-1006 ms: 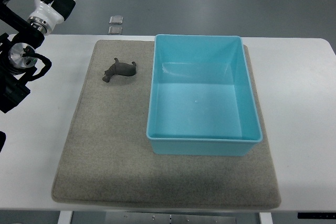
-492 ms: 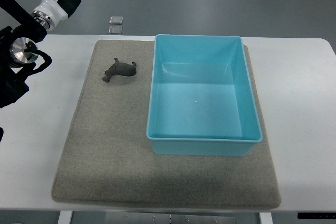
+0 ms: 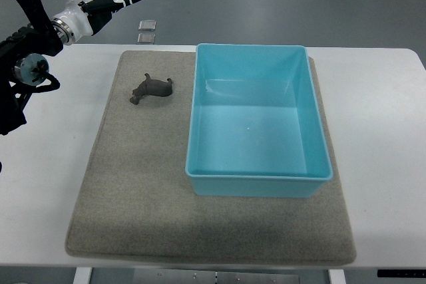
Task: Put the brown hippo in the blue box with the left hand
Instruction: 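Swing the left hand over the brown hippo, fingers pointing down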
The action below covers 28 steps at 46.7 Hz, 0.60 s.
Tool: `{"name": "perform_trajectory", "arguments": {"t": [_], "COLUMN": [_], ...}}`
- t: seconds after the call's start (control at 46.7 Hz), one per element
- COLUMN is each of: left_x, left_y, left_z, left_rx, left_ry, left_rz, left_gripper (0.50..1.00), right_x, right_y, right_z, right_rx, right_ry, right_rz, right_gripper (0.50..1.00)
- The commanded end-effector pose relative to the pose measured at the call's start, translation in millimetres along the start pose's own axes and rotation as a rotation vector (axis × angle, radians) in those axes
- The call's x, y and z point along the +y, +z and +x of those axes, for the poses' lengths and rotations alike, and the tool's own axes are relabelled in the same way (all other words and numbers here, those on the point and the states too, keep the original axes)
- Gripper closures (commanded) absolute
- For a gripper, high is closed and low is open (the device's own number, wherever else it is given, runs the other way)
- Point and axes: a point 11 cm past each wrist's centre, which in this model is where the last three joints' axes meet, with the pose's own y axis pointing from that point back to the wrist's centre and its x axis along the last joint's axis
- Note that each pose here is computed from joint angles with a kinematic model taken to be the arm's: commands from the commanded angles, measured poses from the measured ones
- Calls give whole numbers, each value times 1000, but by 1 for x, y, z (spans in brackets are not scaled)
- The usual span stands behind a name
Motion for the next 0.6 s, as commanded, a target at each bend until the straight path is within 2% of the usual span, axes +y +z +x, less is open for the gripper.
{"name": "perform_trajectory", "arguments": {"t": [0.0, 0.171, 0.321, 0.578], "left_x": [-1, -3, -4, -1], "left_y": [-2, -9, -5, -1], "left_z": [-4, -16, -14, -28], "left_rx": [-89, -292, -330, -576], "left_ry": [-32, -95, -68, -172], "left_rz": [39, 126, 118, 161], "left_gripper": [510, 506, 506, 510], "right_x": [0, 0, 0, 0], "right_y": [0, 0, 0, 0], "right_z": [0, 0, 0, 0], "right_rx": [0, 0, 0, 0], "right_ry": [0, 0, 0, 0], "right_rz": [0, 0, 0, 0], "right_gripper": [564, 564, 564, 564]}}
